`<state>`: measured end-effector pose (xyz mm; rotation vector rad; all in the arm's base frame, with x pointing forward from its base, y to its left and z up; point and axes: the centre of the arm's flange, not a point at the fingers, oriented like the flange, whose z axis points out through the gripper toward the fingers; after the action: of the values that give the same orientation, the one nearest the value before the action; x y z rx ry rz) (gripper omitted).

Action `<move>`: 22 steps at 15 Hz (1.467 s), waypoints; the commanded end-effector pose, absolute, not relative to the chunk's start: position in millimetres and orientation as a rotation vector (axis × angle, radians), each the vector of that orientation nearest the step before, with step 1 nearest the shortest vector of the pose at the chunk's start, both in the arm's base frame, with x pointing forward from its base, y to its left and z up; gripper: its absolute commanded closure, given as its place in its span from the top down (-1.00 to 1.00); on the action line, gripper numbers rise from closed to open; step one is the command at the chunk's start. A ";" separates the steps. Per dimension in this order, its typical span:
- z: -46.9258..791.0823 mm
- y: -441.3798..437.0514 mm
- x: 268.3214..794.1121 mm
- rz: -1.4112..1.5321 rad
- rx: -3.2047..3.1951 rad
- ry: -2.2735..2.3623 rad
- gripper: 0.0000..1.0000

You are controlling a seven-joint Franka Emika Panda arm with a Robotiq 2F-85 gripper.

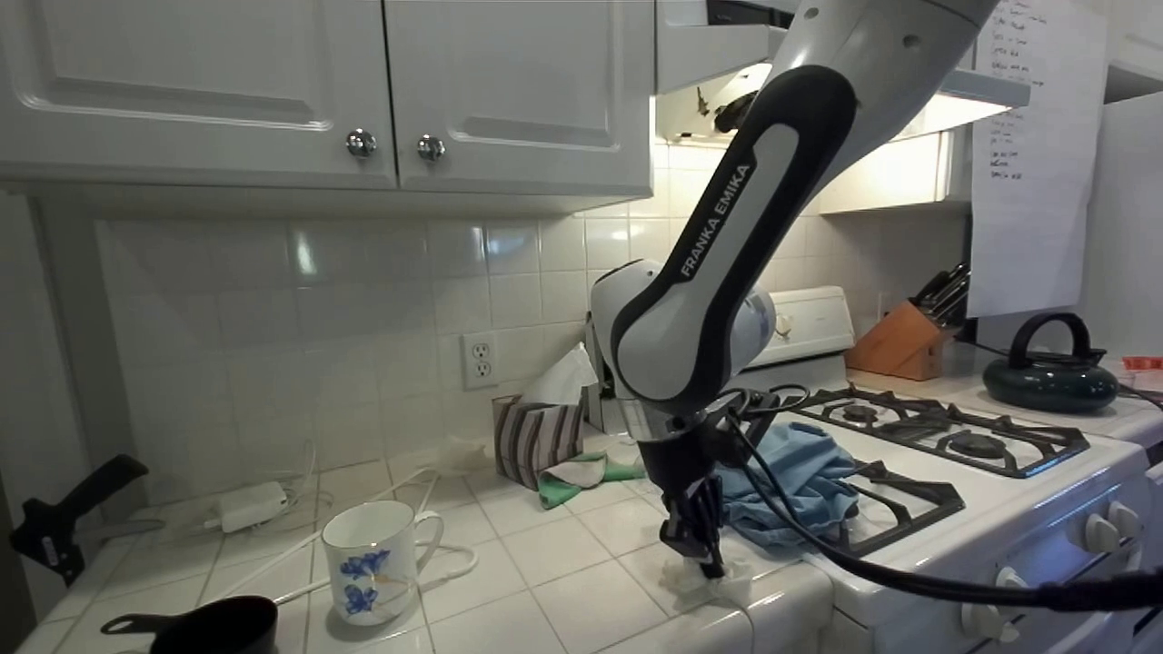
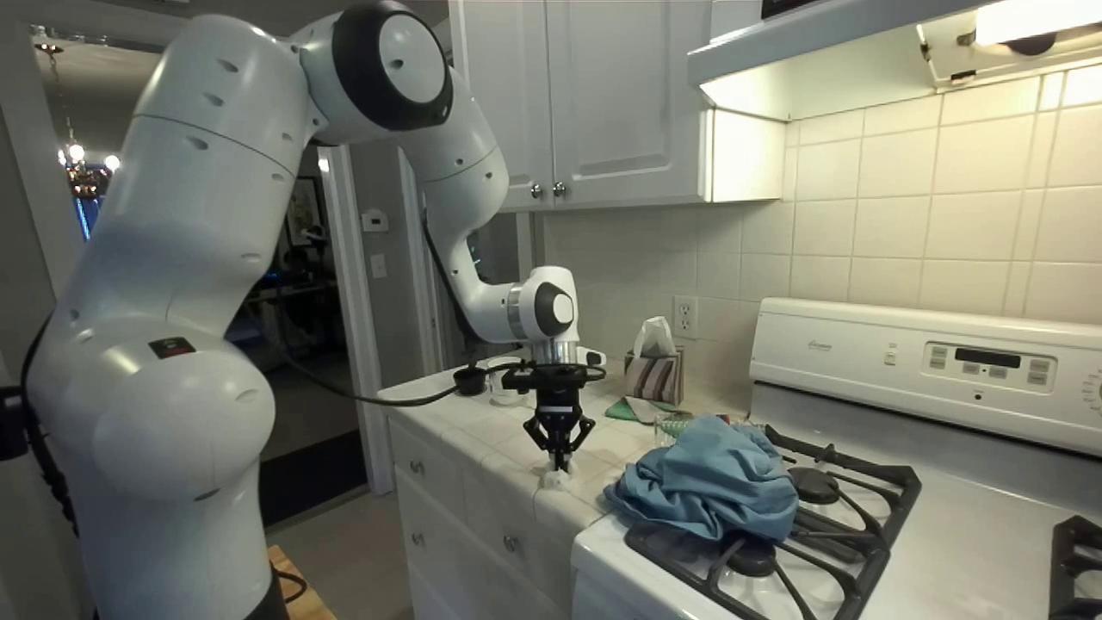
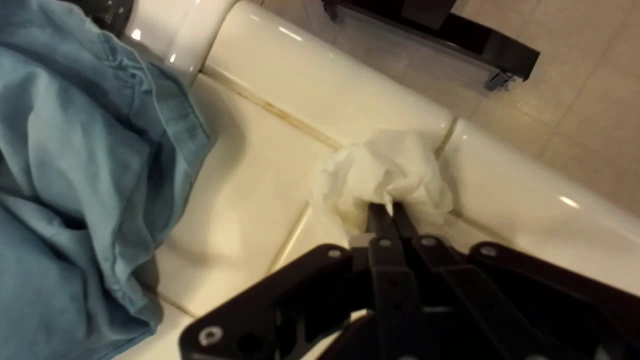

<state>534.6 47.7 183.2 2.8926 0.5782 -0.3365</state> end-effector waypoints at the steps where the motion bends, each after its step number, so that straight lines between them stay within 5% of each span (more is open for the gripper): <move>1: 179.1 61.6 524.2 -0.285 2.923 0.767 -0.99; 15: 163.5 123.2 701.8 0.058 2.873 1.061 -0.99; 22: 166.7 148.5 700.7 -0.007 2.838 1.477 -0.99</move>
<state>693.8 132.3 187.9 2.8077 1.2966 0.0232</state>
